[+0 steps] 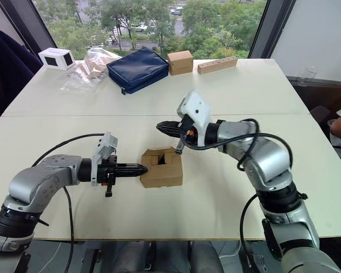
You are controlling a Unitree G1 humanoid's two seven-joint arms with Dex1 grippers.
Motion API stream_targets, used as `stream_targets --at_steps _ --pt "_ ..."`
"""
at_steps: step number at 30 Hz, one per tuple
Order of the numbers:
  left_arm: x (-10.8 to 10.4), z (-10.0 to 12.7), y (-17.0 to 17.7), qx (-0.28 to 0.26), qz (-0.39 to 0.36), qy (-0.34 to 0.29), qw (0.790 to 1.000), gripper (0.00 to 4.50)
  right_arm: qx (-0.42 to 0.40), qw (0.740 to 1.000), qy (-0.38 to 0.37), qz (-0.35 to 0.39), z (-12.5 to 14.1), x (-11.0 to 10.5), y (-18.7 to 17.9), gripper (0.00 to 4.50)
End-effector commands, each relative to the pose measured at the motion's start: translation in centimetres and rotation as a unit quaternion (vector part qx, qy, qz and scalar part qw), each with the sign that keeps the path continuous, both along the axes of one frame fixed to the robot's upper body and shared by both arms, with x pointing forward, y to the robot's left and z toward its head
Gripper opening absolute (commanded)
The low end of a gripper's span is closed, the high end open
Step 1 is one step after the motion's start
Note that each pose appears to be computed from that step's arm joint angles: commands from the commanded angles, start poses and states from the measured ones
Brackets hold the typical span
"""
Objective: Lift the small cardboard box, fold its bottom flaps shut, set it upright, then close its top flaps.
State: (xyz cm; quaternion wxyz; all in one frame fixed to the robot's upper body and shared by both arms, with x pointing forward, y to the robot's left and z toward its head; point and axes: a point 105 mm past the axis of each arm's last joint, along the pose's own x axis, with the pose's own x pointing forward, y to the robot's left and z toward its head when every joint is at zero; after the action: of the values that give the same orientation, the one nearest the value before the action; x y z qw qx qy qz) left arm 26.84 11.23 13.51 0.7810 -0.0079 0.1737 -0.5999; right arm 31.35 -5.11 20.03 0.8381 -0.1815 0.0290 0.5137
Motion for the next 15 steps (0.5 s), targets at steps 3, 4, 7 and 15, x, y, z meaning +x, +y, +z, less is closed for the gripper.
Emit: stream_targets --at_steps 3,4,7,15 --pt "0.1 0.3 0.0 0.004 0.002 -0.011 1.000 0.02 -0.048 0.998 -0.018 0.023 -1.1 -0.7 0.4 0.00" --pt "0.1 0.3 0.0 0.004 0.003 -0.012 1.000 0.02 -0.053 0.998 -0.015 0.026 -1.4 -0.9 0.4 0.00" --pt "0.0 0.4 0.1 0.003 0.003 -0.012 1.000 0.02 -0.052 0.997 0.004 0.048 -2.1 -2.1 0.8 0.00" --pt "0.5 2.4 0.9 -0.030 0.026 -0.022 0.999 0.02 -0.055 0.997 0.018 0.047 -2.9 -2.7 0.7 0.00"
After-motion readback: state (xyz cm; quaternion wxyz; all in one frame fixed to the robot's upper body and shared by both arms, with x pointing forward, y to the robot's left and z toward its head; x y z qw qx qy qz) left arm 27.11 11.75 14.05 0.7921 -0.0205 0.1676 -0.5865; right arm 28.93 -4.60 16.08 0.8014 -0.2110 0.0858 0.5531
